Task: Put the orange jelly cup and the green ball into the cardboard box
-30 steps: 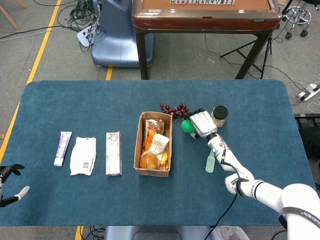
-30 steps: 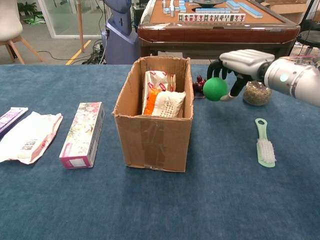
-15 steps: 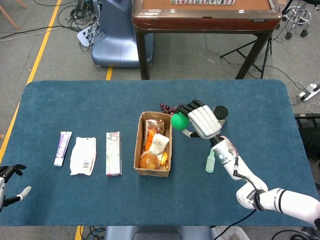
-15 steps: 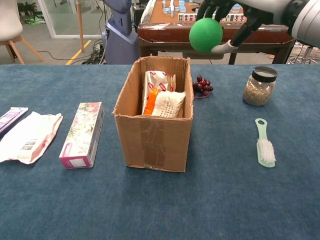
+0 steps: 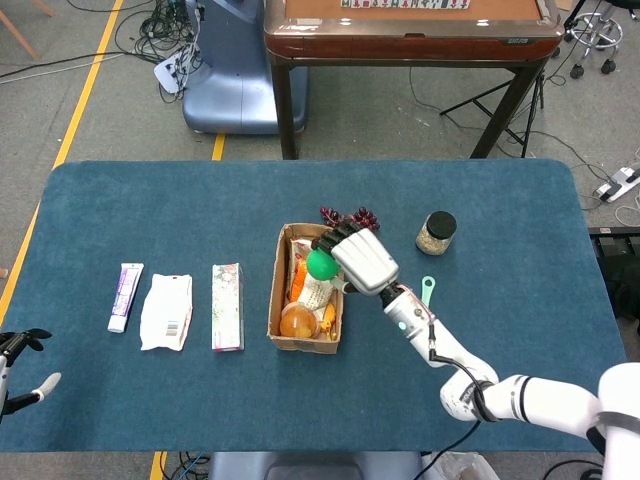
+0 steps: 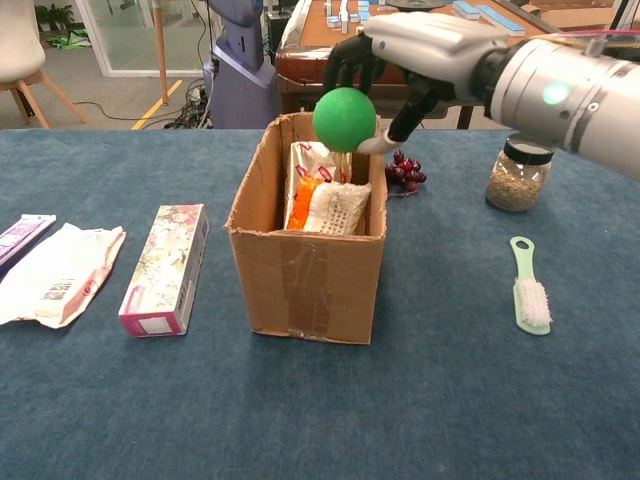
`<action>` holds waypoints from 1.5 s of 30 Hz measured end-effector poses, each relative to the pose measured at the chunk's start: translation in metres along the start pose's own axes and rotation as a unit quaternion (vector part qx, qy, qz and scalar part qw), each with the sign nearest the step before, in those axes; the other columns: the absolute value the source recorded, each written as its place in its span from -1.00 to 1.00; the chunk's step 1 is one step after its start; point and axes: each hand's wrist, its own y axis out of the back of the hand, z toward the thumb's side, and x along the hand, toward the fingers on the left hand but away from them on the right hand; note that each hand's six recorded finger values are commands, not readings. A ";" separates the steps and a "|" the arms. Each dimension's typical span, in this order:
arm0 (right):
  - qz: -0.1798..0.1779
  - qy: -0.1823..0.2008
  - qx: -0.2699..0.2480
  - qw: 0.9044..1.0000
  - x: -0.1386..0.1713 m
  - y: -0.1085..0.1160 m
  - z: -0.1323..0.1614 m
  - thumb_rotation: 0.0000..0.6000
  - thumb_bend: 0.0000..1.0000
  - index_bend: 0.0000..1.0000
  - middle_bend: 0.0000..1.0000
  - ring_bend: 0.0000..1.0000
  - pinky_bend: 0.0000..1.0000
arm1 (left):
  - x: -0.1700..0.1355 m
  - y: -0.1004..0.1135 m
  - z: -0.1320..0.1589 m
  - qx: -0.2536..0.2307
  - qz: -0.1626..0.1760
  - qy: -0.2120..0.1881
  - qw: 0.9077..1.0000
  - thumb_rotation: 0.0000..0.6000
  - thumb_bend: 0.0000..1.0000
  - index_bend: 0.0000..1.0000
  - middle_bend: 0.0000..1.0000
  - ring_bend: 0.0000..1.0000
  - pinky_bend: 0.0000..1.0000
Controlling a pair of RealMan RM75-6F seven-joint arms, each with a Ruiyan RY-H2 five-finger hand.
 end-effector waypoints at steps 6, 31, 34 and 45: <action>0.016 0.018 0.006 1.000 -0.006 -0.011 0.008 1.00 -1.00 -0.53 -0.56 -0.55 -0.46 | -0.001 0.002 -0.002 -0.003 0.002 0.001 1.000 1.00 -0.73 -0.28 -0.06 -0.31 0.18; -0.056 -0.056 0.097 0.992 0.098 0.059 -0.049 1.00 -1.00 -0.56 -0.52 -0.58 -0.46 | 0.001 0.001 -0.003 -0.008 0.001 0.006 1.000 1.00 -0.73 -0.27 -0.06 -0.31 0.18; -0.055 -0.078 0.114 0.989 0.120 0.063 -0.060 1.00 -1.00 -0.51 -0.52 -0.58 -0.46 | 0.002 0.001 -0.002 -0.010 0.003 0.002 1.000 1.00 -0.73 -0.27 -0.06 -0.31 0.18; -0.024 -0.195 0.135 0.971 0.203 0.057 -0.097 1.00 -1.00 -0.50 -0.52 -0.58 -0.46 | 0.005 -0.001 0.001 -0.019 0.013 -0.014 1.000 1.00 -0.73 -0.27 -0.06 -0.31 0.18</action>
